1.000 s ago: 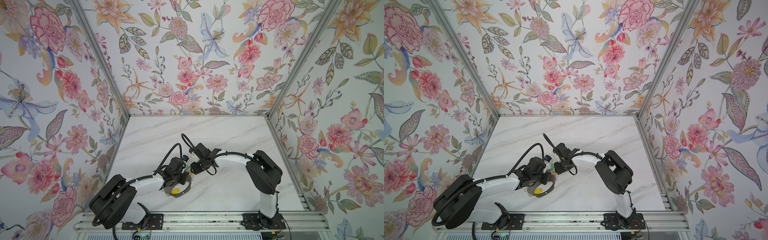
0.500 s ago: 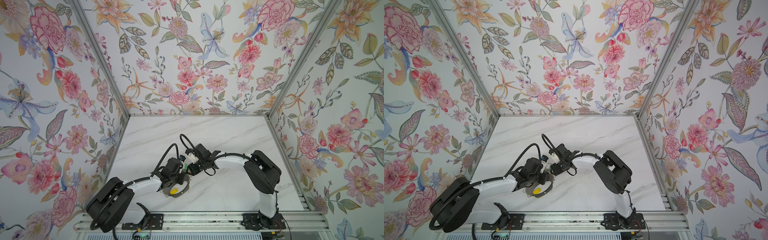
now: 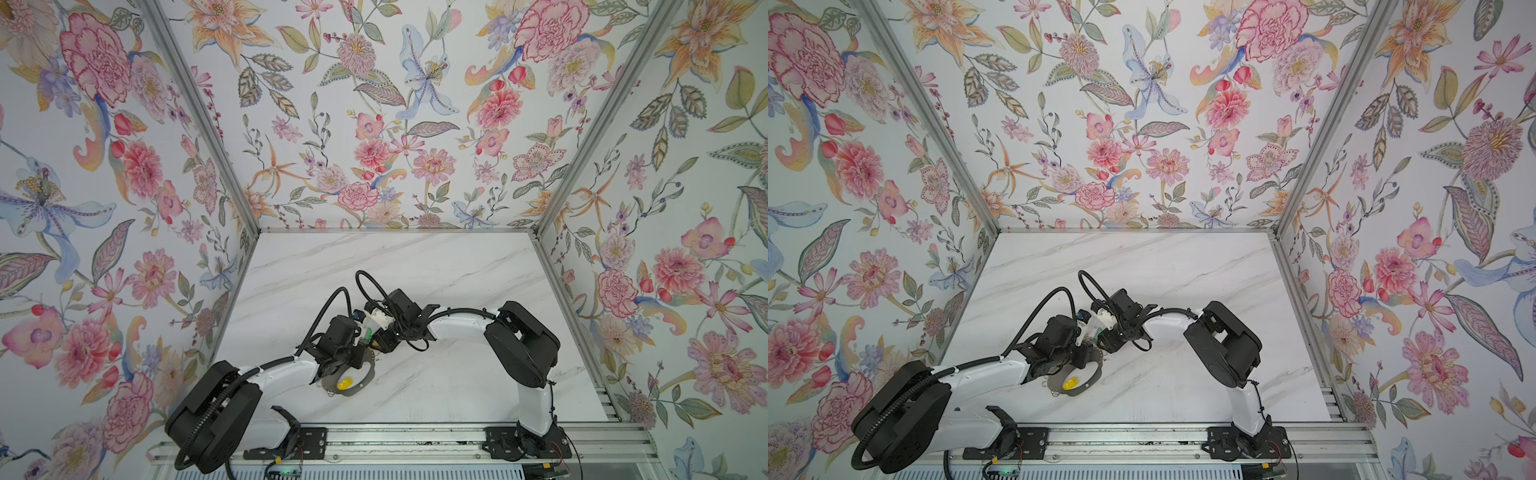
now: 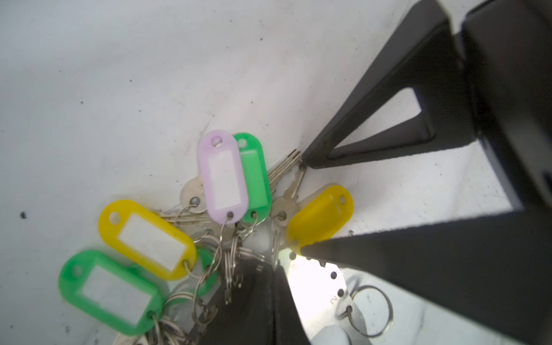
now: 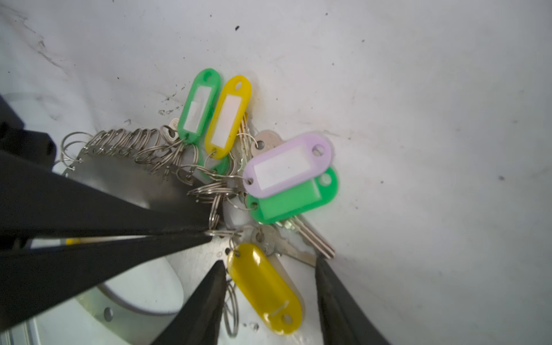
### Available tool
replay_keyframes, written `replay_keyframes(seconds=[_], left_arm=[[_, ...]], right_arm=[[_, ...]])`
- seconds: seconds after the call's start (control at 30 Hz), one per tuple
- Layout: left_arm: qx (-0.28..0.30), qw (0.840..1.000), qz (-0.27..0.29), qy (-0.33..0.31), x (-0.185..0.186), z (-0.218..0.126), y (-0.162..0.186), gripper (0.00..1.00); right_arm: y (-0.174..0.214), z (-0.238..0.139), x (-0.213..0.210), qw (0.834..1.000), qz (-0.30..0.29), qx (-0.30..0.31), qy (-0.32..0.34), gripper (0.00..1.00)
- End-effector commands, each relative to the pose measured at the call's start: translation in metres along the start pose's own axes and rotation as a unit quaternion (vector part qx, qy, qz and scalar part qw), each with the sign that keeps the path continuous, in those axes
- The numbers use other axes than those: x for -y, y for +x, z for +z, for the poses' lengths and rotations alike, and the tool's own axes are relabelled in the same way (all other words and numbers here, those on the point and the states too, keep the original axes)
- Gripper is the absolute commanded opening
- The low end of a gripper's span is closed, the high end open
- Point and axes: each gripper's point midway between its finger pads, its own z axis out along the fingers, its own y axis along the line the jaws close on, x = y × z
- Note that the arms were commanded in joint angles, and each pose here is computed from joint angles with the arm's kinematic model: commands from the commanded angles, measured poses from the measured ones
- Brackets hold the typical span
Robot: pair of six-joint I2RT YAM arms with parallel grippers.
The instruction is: Remove the keys from the keyring
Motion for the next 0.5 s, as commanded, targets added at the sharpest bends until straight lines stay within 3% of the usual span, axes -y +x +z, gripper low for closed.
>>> replay_keyframes(seconds=[0.0,0.27,0.47], left_arm=[[0.008,1.0,-0.004,-0.023,-0.012,-0.008,-0.002,0.0],[0.036,0.999,-0.01,-0.012,-0.011,-0.018,-0.017,0.0],[0.025,1.0,-0.003,-0.01,-0.011,-0.015,-0.014,0.0]], right_arm=[[0.057,0.022,0.011,0.995,-0.017,-0.096,0.014,0.5],[0.057,0.032,0.01,0.995,-0.026,-0.091,0.04,0.5],[0.041,0.037,0.003,0.998,-0.012,-0.061,-0.002,0.49]])
